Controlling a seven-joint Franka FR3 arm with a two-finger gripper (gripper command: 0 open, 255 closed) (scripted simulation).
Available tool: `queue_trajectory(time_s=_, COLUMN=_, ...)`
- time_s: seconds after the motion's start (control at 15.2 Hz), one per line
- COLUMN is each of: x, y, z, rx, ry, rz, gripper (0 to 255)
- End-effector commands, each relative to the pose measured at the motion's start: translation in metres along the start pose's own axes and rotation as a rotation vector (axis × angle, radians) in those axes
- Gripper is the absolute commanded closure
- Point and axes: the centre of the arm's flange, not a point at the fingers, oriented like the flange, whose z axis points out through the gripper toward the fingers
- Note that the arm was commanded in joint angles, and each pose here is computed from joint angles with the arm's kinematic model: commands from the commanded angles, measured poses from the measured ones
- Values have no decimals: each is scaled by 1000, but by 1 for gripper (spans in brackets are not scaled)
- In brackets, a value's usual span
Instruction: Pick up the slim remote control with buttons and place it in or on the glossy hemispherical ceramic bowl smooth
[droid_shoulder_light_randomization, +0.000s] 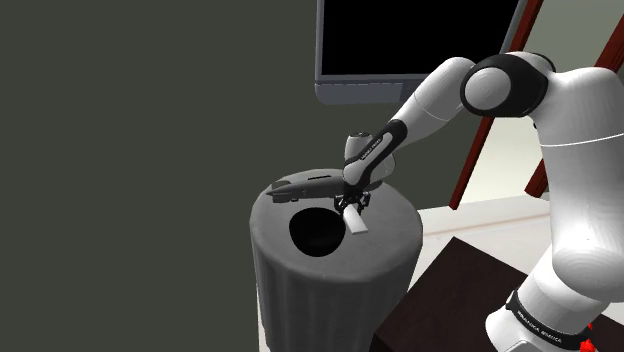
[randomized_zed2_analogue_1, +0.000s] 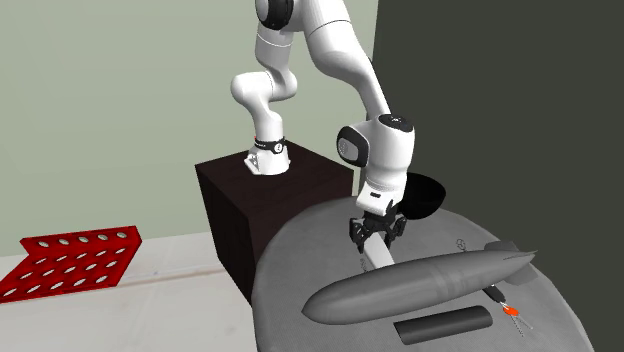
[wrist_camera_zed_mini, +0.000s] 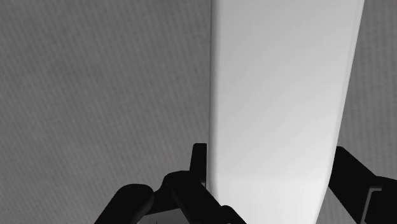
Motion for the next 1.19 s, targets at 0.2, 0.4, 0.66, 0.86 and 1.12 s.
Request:
queue_trajectory(time_s=0.2, x=0, y=0, z=0, rx=0, ry=0, rz=0, gripper=255)
queue_trajectory(time_s=0.4, x=0, y=0, z=0, rx=0, ry=0, rz=0, gripper=255)
queue_trajectory(time_s=0.66, x=0, y=0, z=-21, rx=0, ry=0, rz=0, gripper=255)
queue_trajectory(time_s=0.86, x=0, y=0, z=-37, rx=0, ry=0, rz=0, gripper=255)
queue_trajectory(time_s=1.12, x=0, y=0, z=-58, rx=0, ry=0, rz=0, gripper=255)
